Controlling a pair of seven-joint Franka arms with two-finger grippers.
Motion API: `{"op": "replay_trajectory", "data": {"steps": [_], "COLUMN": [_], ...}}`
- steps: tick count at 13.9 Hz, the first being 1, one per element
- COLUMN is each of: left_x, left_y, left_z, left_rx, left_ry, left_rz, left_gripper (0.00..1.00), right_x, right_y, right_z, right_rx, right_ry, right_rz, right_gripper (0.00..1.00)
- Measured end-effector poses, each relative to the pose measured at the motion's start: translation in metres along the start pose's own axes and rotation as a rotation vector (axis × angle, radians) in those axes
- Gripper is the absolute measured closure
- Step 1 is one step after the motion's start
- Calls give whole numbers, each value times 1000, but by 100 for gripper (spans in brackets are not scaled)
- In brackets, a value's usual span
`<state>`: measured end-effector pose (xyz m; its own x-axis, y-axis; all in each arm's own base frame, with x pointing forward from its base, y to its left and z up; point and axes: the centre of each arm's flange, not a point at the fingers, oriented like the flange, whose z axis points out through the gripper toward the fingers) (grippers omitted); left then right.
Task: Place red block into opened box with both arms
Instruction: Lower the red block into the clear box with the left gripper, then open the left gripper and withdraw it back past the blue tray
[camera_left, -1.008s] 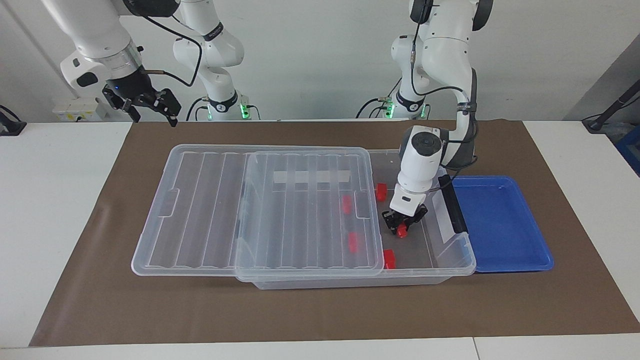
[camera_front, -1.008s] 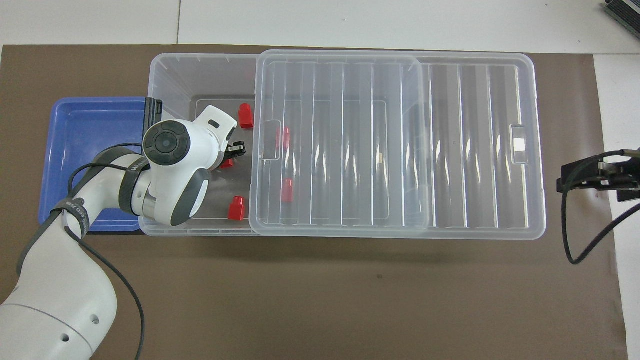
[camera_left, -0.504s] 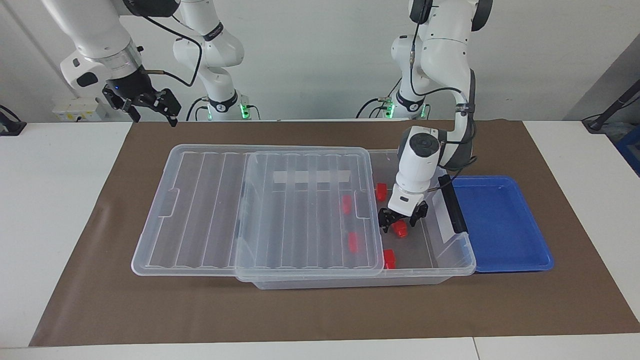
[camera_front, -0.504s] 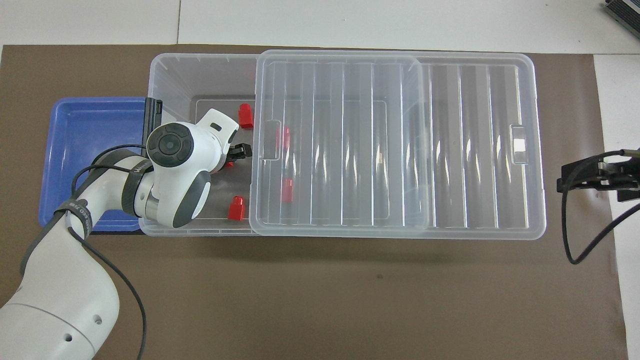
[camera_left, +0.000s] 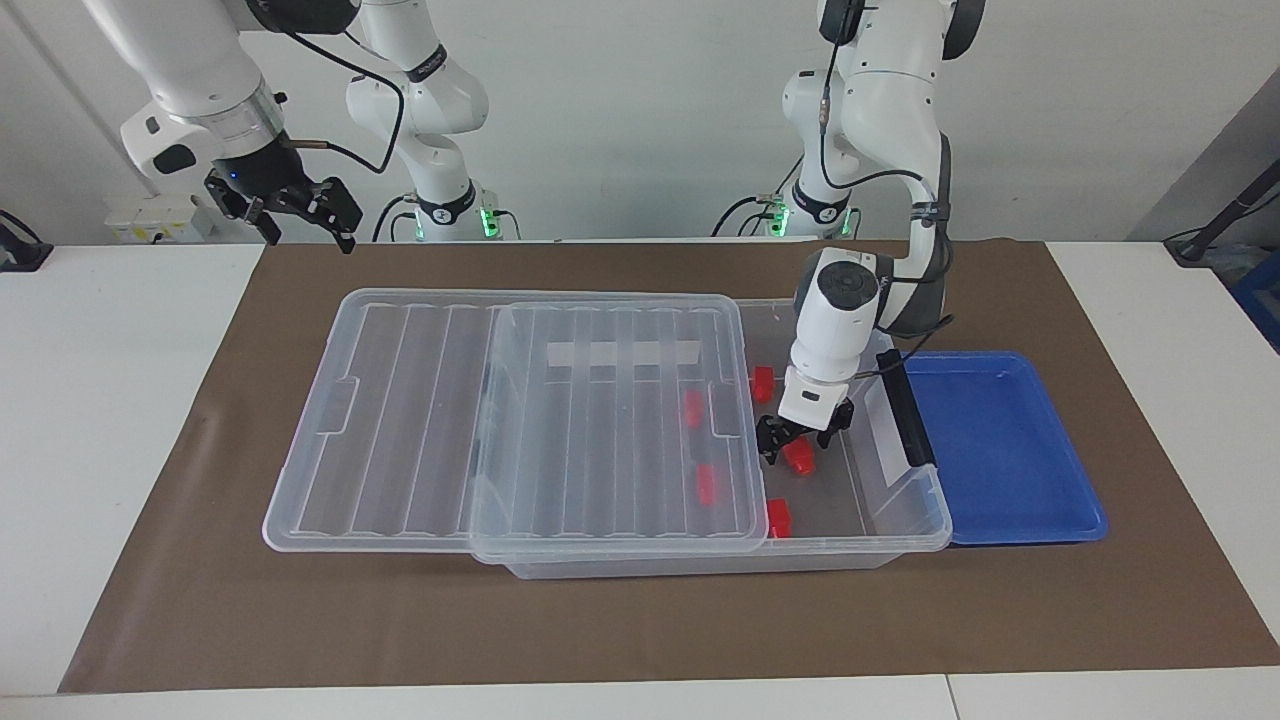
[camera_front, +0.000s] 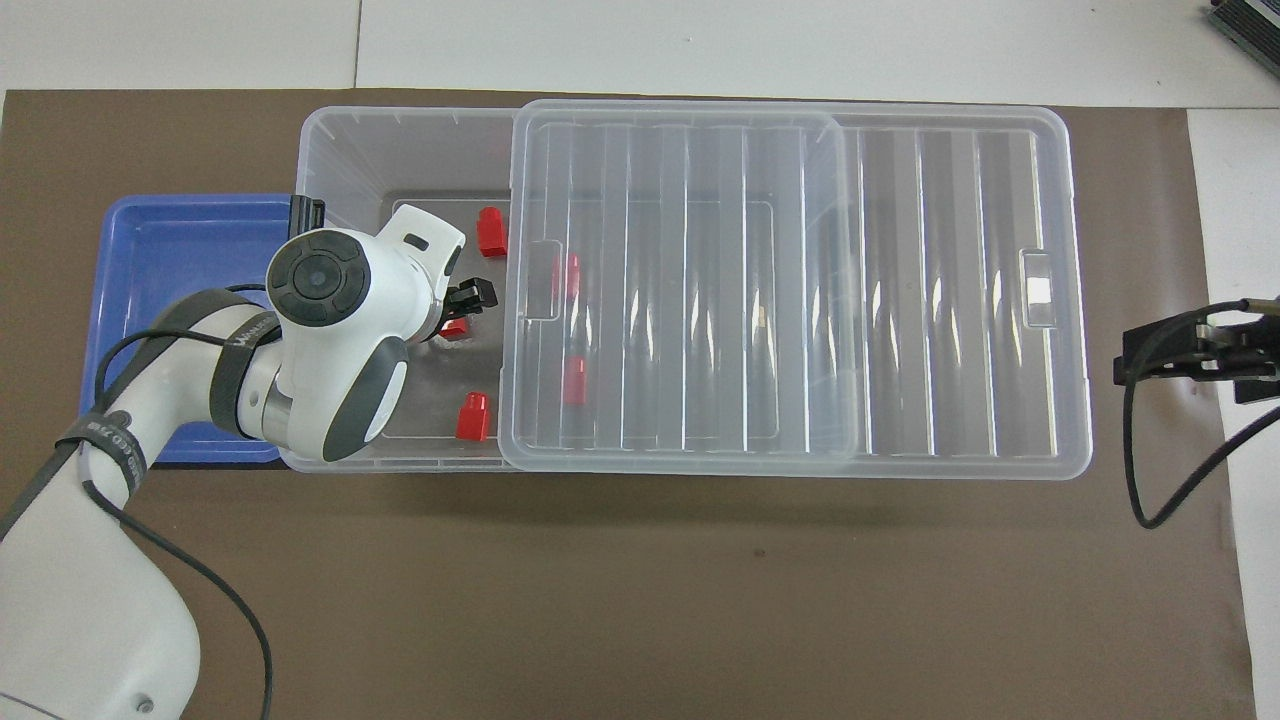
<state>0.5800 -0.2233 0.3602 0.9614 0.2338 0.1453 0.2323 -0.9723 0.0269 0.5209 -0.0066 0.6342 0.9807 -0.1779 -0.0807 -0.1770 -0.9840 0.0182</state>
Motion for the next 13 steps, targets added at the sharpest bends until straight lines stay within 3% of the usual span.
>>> {"op": "replay_trajectory", "data": {"steps": [13], "left_x": [-15], "left_y": [-10], "left_z": [-143], "left_rx": [37], "left_ry": [-17], "left_rz": [27], "left_gripper": [0], "right_x": [0], "right_y": [1], "right_z": [2], "right_rx": [-1], "right_ry": [-5], "right_rz": [2], "right_gripper": [0]}}
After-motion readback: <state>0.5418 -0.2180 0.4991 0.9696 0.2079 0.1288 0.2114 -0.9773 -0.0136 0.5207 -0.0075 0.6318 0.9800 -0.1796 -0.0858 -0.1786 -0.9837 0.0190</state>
